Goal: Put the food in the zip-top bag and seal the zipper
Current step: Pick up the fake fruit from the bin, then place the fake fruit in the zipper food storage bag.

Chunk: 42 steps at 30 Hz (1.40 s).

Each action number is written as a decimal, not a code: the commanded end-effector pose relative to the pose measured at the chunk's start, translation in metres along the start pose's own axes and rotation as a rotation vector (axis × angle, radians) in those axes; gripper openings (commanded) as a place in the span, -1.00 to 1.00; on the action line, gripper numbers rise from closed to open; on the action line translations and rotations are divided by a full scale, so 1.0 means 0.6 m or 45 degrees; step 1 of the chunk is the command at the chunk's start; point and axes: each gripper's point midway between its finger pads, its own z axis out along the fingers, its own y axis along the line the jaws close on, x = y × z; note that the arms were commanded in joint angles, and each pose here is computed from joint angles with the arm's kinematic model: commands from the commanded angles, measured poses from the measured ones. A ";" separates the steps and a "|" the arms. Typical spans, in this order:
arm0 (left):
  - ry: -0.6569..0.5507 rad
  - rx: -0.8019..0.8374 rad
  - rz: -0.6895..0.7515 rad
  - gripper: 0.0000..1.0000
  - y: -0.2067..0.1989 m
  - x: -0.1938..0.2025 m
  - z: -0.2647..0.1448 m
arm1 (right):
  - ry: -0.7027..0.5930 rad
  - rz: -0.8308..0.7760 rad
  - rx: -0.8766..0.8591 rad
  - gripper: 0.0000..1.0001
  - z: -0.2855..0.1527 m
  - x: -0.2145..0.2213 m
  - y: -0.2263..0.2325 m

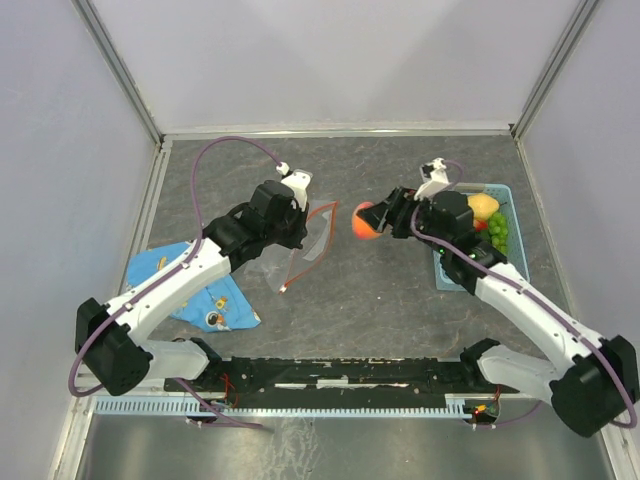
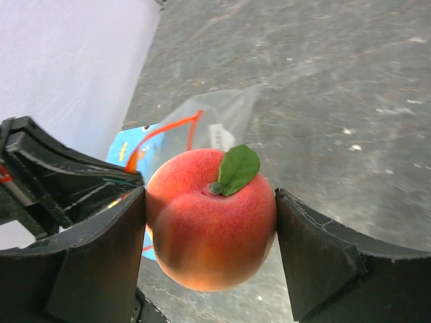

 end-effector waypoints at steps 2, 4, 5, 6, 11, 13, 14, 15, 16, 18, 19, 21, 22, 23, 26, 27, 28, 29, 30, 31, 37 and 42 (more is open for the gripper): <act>-0.110 0.060 -0.052 -0.95 -0.013 -0.046 -0.027 | -0.182 -0.012 -0.283 0.24 0.031 -0.044 0.118; -0.108 0.070 -0.055 -0.95 -0.014 -0.046 -0.028 | -0.190 -0.022 -0.345 0.25 0.042 -0.038 0.144; -0.110 0.075 -0.057 -0.95 -0.015 -0.047 -0.029 | -0.193 -0.023 -0.372 0.25 0.047 -0.035 0.156; -0.112 0.079 -0.059 -0.95 -0.016 -0.048 -0.030 | -0.196 -0.025 -0.393 0.25 0.052 -0.030 0.165; -0.131 0.093 -0.075 -0.95 -0.015 -0.054 -0.036 | -0.180 -0.037 -0.405 0.25 0.083 0.008 0.175; -0.135 0.108 -0.082 -0.95 -0.016 -0.054 -0.037 | -0.159 -0.035 -0.398 0.25 0.096 0.028 0.170; -0.139 0.116 -0.085 -0.95 -0.017 -0.056 -0.038 | -0.146 -0.037 -0.387 0.25 0.102 0.038 0.166; -0.141 0.125 -0.088 -0.95 -0.018 -0.056 -0.039 | -0.130 -0.040 -0.371 0.26 0.109 0.048 0.160; -0.143 0.133 -0.092 -0.95 -0.019 -0.057 -0.040 | -0.123 -0.045 -0.348 0.26 0.115 0.056 0.152; -0.147 0.150 -0.094 -0.95 -0.022 -0.059 -0.042 | -0.104 -0.053 -0.301 0.26 0.126 0.072 0.135; -0.149 0.153 -0.094 -0.95 -0.022 -0.059 -0.042 | -0.097 -0.057 -0.278 0.26 0.131 0.078 0.126; -0.156 0.155 -0.096 -0.95 -0.022 -0.061 -0.044 | -0.085 -0.067 -0.231 0.26 0.138 0.088 0.110; -0.158 0.155 -0.096 -0.95 -0.022 -0.061 -0.045 | -0.079 -0.074 -0.209 0.26 0.139 0.092 0.104; -0.158 0.158 -0.098 -0.95 -0.022 -0.061 -0.045 | -0.074 -0.087 -0.183 0.27 0.141 0.096 0.096; -0.165 0.179 -0.100 -0.95 -0.025 -0.063 -0.046 | -0.052 -0.117 -0.149 0.31 0.145 0.103 0.089; -0.164 0.192 -0.101 -0.95 -0.028 -0.063 -0.047 | -0.045 -0.122 -0.150 0.32 0.147 0.105 0.090; -0.165 0.204 -0.104 -0.95 -0.030 -0.063 -0.047 | -0.037 -0.124 -0.155 0.34 0.148 0.107 0.092; -0.164 0.216 -0.106 -0.95 -0.032 -0.063 -0.047 | -0.027 -0.124 -0.162 0.36 0.150 0.110 0.095; -0.164 0.226 -0.109 -0.95 -0.033 -0.063 -0.047 | -0.023 -0.126 -0.168 0.38 0.151 0.111 0.099; -0.165 0.232 -0.112 -0.95 -0.034 -0.063 -0.046 | -0.018 -0.127 -0.172 0.41 0.153 0.114 0.101; -0.160 0.235 -0.121 -0.95 -0.032 -0.062 -0.045 | -0.011 -0.120 -0.179 0.61 0.158 0.112 0.111; -0.159 0.225 -0.131 -0.95 -0.029 -0.062 -0.043 | -0.005 -0.136 -0.192 0.70 0.150 0.105 0.119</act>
